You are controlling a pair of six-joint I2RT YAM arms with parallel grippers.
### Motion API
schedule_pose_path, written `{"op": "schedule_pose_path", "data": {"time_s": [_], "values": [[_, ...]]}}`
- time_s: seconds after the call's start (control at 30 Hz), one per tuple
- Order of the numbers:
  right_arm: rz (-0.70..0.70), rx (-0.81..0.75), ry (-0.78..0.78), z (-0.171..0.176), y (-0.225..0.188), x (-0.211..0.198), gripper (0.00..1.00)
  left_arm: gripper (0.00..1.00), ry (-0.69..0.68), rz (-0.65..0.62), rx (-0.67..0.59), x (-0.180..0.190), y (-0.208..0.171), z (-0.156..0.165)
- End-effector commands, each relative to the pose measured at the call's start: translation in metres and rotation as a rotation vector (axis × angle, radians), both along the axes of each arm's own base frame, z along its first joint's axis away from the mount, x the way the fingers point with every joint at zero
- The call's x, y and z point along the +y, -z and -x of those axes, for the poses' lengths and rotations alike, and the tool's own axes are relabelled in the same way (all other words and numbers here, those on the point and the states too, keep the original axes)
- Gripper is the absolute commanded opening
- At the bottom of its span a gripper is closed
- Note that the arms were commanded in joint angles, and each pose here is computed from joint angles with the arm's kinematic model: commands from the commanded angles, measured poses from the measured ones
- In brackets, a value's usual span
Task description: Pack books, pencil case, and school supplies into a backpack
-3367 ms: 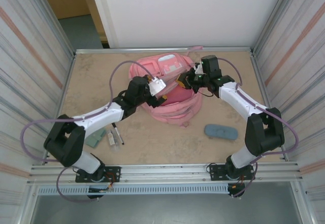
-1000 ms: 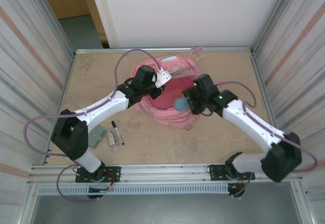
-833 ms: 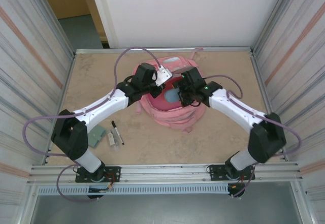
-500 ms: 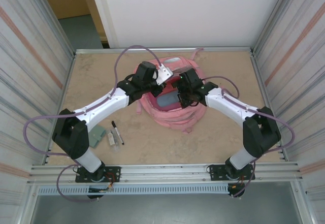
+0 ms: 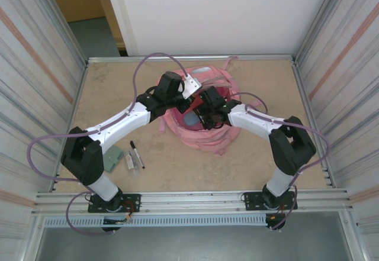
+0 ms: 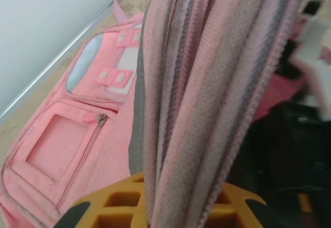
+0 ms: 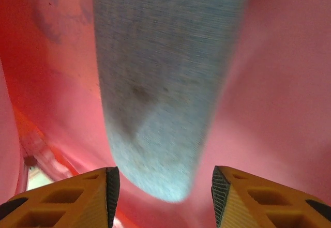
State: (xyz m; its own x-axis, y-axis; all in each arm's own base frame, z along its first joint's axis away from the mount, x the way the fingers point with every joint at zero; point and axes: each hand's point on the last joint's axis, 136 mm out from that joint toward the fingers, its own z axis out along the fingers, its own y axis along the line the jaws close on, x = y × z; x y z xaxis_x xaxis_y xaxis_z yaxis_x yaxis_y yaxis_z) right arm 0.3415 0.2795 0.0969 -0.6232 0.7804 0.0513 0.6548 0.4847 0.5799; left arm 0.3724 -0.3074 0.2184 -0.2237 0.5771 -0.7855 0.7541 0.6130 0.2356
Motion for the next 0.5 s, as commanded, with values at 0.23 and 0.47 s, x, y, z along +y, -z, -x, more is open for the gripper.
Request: {"op": "schedule_pose_path", "data": {"time_s": [0.23, 0.47], "values": [[-0.018, -0.222, 0.161, -0.067, -0.02, 0.001, 0.31, 0.0, 0.066, 0.232, -0.129, -0.018, -0.076, 0.01], [-0.079, -0.269, 0.257, -0.121, 0.001, 0.006, 0.28, 0.0, 0.067, 0.243, -0.132, -0.018, -0.075, 0.011]]}}
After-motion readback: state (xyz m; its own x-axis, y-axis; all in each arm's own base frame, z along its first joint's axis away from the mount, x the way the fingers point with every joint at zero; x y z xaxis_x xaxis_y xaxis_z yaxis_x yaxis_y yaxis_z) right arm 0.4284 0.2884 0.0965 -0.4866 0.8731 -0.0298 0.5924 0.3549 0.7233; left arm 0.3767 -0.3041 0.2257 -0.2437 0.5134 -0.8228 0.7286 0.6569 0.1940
